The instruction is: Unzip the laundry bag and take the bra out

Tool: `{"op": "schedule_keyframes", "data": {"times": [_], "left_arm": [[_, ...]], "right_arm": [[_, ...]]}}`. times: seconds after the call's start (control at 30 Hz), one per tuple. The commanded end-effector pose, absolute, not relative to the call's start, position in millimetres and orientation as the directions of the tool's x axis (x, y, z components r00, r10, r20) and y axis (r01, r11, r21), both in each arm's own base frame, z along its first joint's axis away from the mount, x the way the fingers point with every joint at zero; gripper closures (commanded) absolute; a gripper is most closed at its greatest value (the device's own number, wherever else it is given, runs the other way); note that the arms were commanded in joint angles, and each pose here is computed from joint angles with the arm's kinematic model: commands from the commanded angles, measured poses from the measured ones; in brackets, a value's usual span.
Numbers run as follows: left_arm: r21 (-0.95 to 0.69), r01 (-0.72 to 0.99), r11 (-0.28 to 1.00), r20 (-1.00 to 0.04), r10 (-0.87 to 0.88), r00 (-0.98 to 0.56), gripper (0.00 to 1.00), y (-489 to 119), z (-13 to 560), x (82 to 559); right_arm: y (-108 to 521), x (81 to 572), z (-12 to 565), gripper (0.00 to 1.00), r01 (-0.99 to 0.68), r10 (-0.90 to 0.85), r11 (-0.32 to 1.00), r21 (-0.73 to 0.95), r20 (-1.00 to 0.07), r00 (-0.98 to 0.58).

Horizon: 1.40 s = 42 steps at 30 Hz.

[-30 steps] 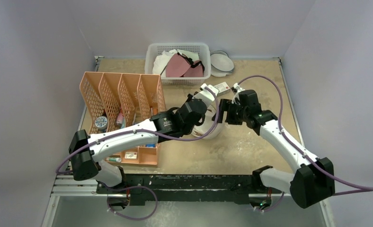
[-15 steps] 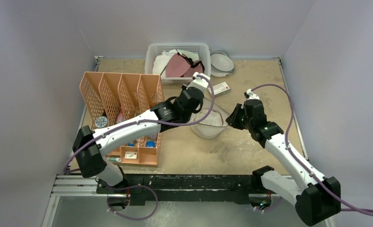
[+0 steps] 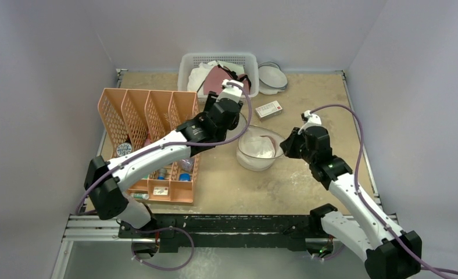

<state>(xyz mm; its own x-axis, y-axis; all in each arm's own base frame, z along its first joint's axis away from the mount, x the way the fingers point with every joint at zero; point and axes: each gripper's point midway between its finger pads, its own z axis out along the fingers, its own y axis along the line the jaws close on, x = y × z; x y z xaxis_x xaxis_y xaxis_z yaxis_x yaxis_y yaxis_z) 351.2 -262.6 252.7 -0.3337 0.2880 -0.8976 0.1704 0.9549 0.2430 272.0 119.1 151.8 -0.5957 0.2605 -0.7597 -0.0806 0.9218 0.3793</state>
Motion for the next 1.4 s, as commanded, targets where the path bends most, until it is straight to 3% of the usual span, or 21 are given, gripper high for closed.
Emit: {"op": "schedule_keyframes", "data": {"times": [0.0, 0.27, 0.4, 0.47, 0.53, 0.7, 0.83, 0.9, 1.07, 1.37], "left_arm": [[0.095, 0.196, 0.976, -0.969, 0.136, -0.208, 0.42, -266, 311, 344], [0.061, 0.169, 0.984, -0.979, 0.092, -0.183, 0.36, -259, 327, 343], [-0.08, 0.392, 0.917, -0.961, 0.034, -0.276, 0.23, -310, 308, 327], [-0.175, 0.502, 0.847, -0.935, 0.016, -0.354, 0.24, -342, 291, 312], [-0.24, 0.557, 0.796, -0.912, 0.013, -0.411, 0.35, -368, 274, 296], [-0.176, 0.619, 0.765, -0.895, 0.137, -0.424, 0.62, -409, 234, 276], [-0.163, 0.646, 0.745, -0.859, 0.215, -0.465, 0.77, -429, 201, 272], [-0.176, 0.663, 0.727, -0.838, 0.243, -0.489, 0.79, -437, 187, 266], [-0.21, 0.69, 0.692, -0.799, 0.285, -0.529, 0.77, -452, 158, 254], [-0.332, 0.72, 0.609, -0.758, 0.282, -0.588, 0.56, -475, 135, 234]], "right_arm": [[116, 274, 166, 0.93, -0.097, 0.276, 0.918, 0.383, -0.796, -0.538], [113, 266, 168, 0.93, -0.066, 0.317, 0.908, 0.413, -0.782, -0.536], [112, 266, 172, 0.92, -0.072, 0.325, 0.905, 0.418, -0.791, -0.518], [114, 267, 174, 0.92, -0.086, 0.317, 0.906, 0.415, -0.798, -0.513], [114, 267, 174, 0.92, -0.095, 0.312, 0.906, 0.413, -0.801, -0.512], [116, 268, 176, 0.92, -0.11, 0.303, 0.906, 0.409, -0.807, -0.507], [116, 268, 177, 0.92, -0.117, 0.299, 0.905, 0.408, -0.809, -0.506], [116, 268, 178, 0.92, -0.116, 0.301, 0.906, 0.408, -0.811, -0.501], [116, 267, 178, 0.92, -0.123, 0.299, 0.905, 0.408, -0.813, -0.499], [119, 268, 177, 0.92, -0.136, 0.292, 0.903, 0.408, -0.814, -0.503]]}}
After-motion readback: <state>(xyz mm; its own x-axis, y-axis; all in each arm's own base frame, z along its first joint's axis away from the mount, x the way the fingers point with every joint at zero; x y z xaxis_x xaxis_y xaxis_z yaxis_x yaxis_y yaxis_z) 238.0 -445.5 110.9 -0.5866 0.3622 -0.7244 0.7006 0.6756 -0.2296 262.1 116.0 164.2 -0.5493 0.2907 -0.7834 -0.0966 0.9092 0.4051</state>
